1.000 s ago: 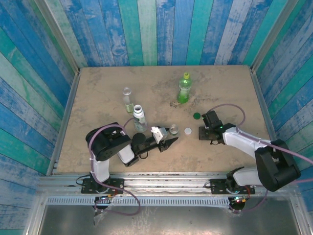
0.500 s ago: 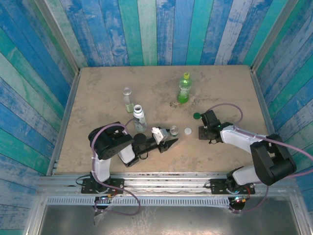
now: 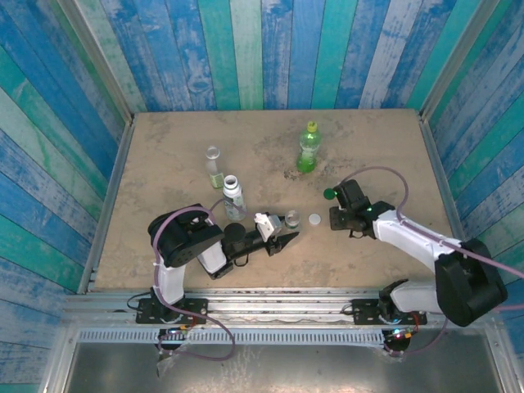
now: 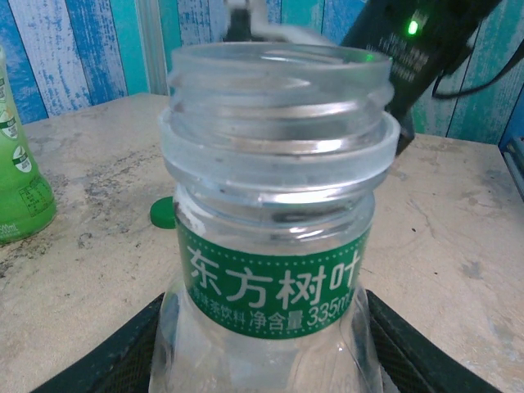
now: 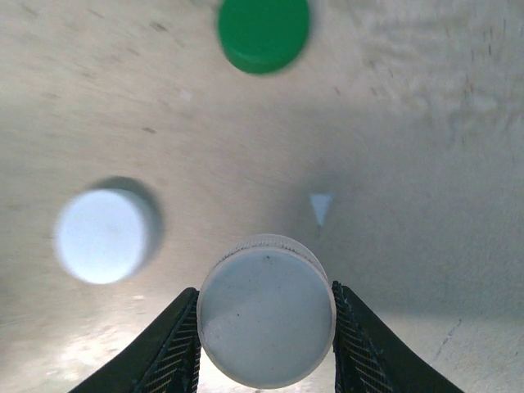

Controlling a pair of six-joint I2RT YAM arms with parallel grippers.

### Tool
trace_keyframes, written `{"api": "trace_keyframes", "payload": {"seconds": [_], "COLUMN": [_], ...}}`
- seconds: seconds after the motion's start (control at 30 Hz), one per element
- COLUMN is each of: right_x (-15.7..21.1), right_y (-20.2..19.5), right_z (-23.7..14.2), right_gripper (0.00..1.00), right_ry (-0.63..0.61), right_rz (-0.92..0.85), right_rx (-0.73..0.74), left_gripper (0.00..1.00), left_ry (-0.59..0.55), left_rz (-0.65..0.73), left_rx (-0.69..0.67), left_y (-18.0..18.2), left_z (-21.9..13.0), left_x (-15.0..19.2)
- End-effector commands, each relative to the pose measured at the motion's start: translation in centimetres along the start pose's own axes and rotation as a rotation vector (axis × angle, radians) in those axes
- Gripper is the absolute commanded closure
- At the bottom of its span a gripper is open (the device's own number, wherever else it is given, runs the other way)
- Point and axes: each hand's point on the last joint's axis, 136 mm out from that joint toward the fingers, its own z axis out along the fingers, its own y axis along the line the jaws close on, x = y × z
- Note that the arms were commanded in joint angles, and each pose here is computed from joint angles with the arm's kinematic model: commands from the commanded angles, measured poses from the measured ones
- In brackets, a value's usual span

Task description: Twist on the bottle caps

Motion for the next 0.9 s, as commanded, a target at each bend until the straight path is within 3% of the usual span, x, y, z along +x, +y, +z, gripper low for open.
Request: {"api": "trace_keyframes", "payload": {"seconds": [0.0, 0.43, 0.7, 0.87], "right_x": [-1.0, -4.1, -3.4, -2.8], "right_y": [1.1, 9.3, 13.8, 14.5], "right_z": [-2.8, -12.8, -14.4, -13.4], "right_gripper": [0.62, 0.6, 0.61, 0.6], "right_ry": [-0.009, -0.097, -0.058, -0.019], "right_rz": [-0.069, -0.265, -0.381, -0.429], "right_rx": [-0.018, -0.234, -0.344, -0.333], "left_gripper": [0.47, 0.47, 0.47, 0.47], "left_ry": [-0.019, -0.013, -0.017, -0.009], "left_rz": [0.013, 0.015, 0.018, 0.012], "left_rx": [0.018, -0.004, 0.0, -0.013], "left_y": [-0.4, 0.1, 0.2, 0.4], "left_z": [0.3, 0.8, 1.4, 1.4], "left_x": [-0.2, 0.1, 0.1, 0.3]}}
